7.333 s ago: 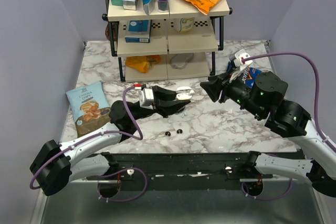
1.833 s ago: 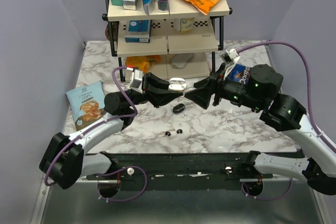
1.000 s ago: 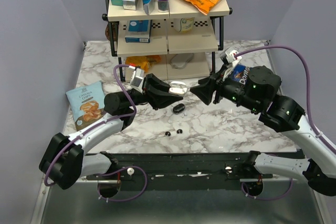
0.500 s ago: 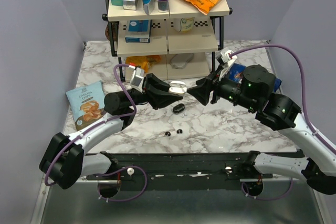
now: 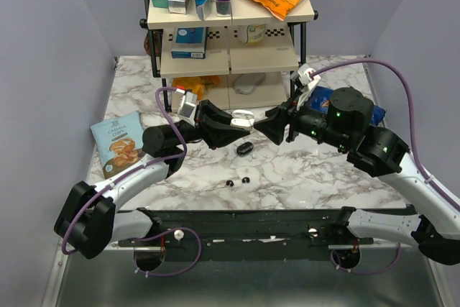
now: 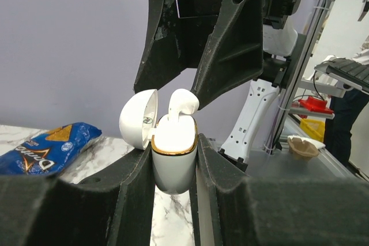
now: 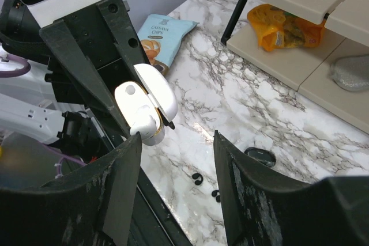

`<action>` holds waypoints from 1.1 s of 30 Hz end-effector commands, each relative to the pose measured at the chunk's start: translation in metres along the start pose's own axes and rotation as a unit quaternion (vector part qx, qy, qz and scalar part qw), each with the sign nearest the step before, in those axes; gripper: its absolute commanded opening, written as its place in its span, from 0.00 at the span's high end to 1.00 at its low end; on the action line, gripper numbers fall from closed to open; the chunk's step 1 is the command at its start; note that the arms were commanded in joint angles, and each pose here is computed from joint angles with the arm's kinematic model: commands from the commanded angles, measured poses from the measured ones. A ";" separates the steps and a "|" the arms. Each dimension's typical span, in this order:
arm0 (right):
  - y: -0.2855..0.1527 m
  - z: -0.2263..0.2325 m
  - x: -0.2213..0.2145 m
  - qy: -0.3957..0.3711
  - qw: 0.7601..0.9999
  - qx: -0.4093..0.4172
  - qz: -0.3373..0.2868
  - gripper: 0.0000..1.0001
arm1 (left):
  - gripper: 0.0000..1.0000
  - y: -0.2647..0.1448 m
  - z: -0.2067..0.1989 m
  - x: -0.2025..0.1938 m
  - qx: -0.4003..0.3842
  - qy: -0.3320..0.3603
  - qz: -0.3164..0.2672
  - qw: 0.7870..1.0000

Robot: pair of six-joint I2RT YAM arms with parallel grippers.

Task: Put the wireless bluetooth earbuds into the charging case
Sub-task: Adjust the earbud with the charging case.

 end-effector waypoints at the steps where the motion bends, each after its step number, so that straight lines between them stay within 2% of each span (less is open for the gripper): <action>1: 0.004 0.006 0.009 -0.006 1.000 0.015 -0.007 0.38 | 1.00 0.003 -0.043 0.036 -0.096 0.131 -0.071 0.984; 16: 0.013 0.000 0.013 -0.006 1.000 -0.004 -0.005 0.36 | 1.00 0.005 -0.045 0.035 -0.096 0.135 -0.070 0.984; 26: -0.005 0.001 0.023 -0.006 1.000 -0.006 -0.030 0.26 | 1.00 0.003 -0.040 0.032 -0.075 0.147 -0.063 0.984; 29: -0.023 -0.007 0.026 -0.004 0.998 -0.036 -0.055 0.25 | 1.00 0.001 -0.036 0.031 -0.060 0.149 -0.063 0.985; 32: -0.032 -0.039 0.004 0.006 0.990 -0.128 -0.061 0.26 | 1.00 -0.005 -0.027 0.028 -0.017 0.160 -0.066 0.985; 33: -0.035 -0.052 -0.002 0.010 0.984 -0.166 -0.063 0.26 | 1.00 -0.011 -0.029 0.027 -0.005 0.185 -0.068 0.980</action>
Point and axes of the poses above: each gripper's point midway between its finger pads, its own y axis out along the fingers, its own z axis along the line the jaws close on, x = y × z, the point moved 2 cm from there along -y, back along the fingers, and after that the axes turned 2 degrees about -y, right-handed, at the moved point
